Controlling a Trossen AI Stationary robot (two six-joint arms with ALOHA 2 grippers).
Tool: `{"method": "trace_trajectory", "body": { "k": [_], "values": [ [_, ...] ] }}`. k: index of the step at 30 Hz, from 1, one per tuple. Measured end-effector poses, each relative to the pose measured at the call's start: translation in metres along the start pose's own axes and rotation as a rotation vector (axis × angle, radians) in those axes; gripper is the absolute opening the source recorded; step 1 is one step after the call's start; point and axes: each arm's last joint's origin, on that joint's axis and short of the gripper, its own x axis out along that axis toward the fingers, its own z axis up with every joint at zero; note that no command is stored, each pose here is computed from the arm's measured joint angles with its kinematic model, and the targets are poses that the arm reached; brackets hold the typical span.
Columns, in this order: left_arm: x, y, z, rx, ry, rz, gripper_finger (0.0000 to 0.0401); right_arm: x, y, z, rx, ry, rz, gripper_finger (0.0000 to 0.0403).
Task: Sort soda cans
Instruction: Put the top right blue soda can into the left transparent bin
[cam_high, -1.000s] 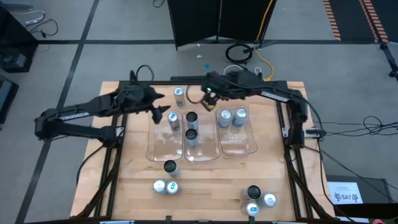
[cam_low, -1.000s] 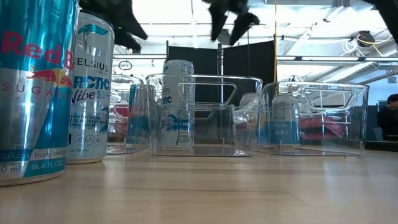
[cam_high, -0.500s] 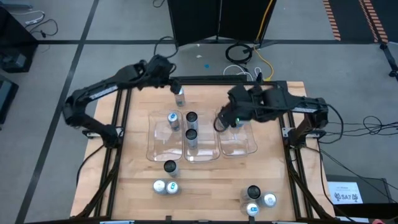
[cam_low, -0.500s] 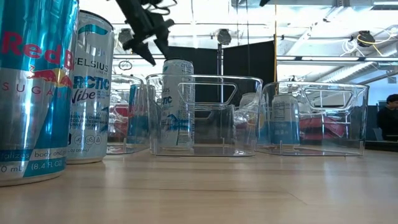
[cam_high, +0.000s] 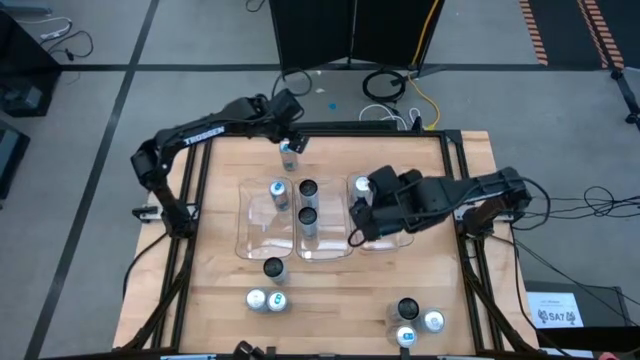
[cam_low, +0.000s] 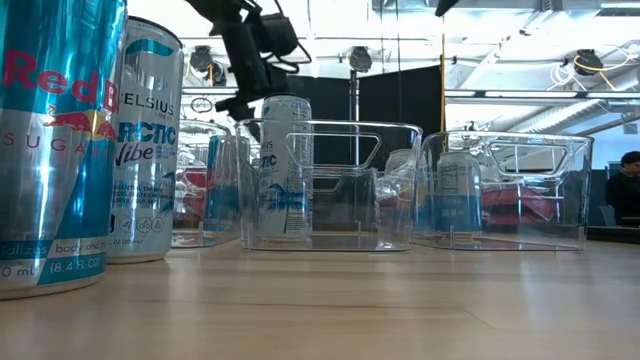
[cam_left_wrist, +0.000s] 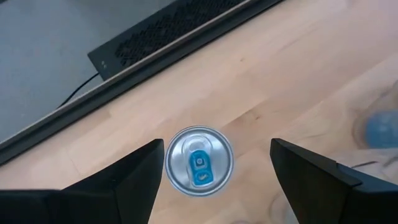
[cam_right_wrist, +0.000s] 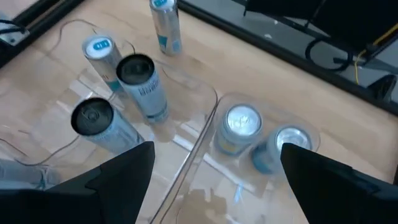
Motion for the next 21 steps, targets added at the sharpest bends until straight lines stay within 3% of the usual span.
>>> {"method": "trace_trajectory", "body": {
  "k": [6, 21],
  "values": [
    [0.014, -0.001, 0.0, 0.003, 0.02, 0.035, 0.0301, 0.001, 0.004, -0.014, 0.034, 0.015, -0.007, 0.0341],
    [0.046, 0.004, -0.001, -0.001, 0.111, 0.088, 0.0301, -0.003, 0.006, -0.019, 0.046, 0.016, 0.009, 0.0341]
  ]
}}
